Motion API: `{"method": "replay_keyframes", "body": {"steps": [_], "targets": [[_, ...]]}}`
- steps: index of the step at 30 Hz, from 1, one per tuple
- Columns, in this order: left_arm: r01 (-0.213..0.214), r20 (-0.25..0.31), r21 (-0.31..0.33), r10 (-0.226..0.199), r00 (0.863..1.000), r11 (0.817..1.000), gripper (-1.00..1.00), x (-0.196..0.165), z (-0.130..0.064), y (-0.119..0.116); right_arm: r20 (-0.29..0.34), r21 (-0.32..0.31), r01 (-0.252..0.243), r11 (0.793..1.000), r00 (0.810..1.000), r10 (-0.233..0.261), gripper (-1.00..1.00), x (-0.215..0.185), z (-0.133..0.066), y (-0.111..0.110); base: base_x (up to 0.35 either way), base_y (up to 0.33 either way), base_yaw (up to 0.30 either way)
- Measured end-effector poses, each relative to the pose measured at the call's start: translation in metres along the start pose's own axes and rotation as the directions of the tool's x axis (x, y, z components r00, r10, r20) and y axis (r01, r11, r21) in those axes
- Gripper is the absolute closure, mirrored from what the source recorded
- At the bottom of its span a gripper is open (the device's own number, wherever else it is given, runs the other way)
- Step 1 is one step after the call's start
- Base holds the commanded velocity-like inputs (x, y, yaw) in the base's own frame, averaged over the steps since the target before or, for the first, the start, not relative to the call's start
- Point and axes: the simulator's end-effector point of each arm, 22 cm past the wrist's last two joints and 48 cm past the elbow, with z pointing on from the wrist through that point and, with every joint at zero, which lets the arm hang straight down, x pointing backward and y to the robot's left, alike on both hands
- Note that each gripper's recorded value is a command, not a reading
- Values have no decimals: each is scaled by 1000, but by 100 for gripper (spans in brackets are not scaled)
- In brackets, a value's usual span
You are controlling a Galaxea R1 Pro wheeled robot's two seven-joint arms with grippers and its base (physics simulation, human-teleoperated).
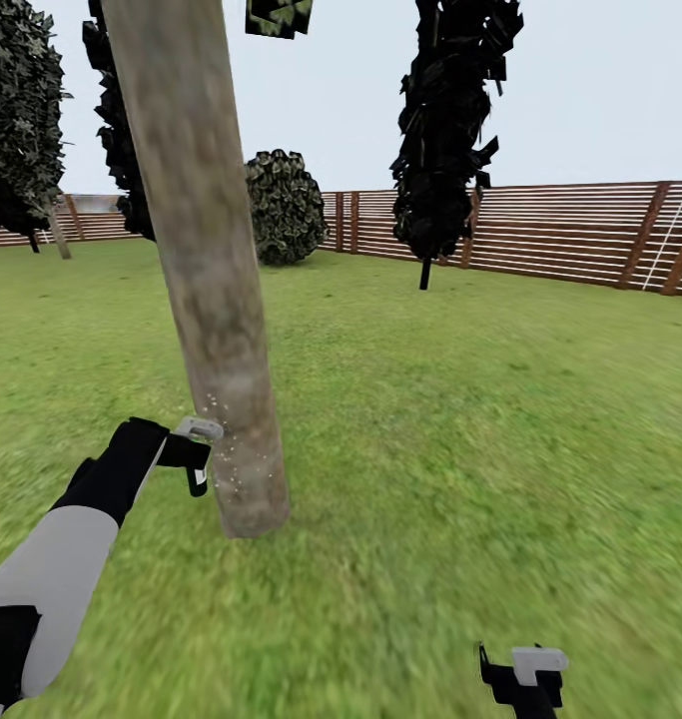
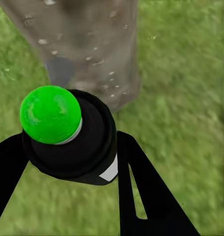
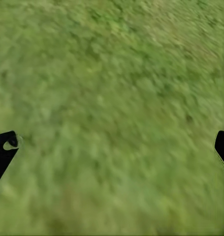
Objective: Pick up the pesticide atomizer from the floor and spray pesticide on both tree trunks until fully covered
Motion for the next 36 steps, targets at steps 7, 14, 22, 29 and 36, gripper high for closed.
{"method": "replay_keyframes", "body": {"steps": [7,14,22,29,36], "targets": [[4,-15,-12,-4,1000,1000,100,8,2,6,0,2,1,1000,1000,-1,-100,0,0,-1,1,-275,0],[7,-55,-90,-12,998,996,100,35,10,22,1,3,0,1000,1000,0,-100,0,0,-2,0,-275,7],[85,-52,-192,-97,994,978,100,53,9,53,0,0,0,1000,1000,0,-100,0,0,0,0,-275,245],[91,-55,-197,-103,993,976,100,57,10,51,0,0,0,1000,1000,0,-100,0,0,0,87,-275,123],[91,-56,-198,-104,993,976,100,57,10,51,0,0,0,1000,1000,0,-100,0,0,0,133,-275,1]]}}
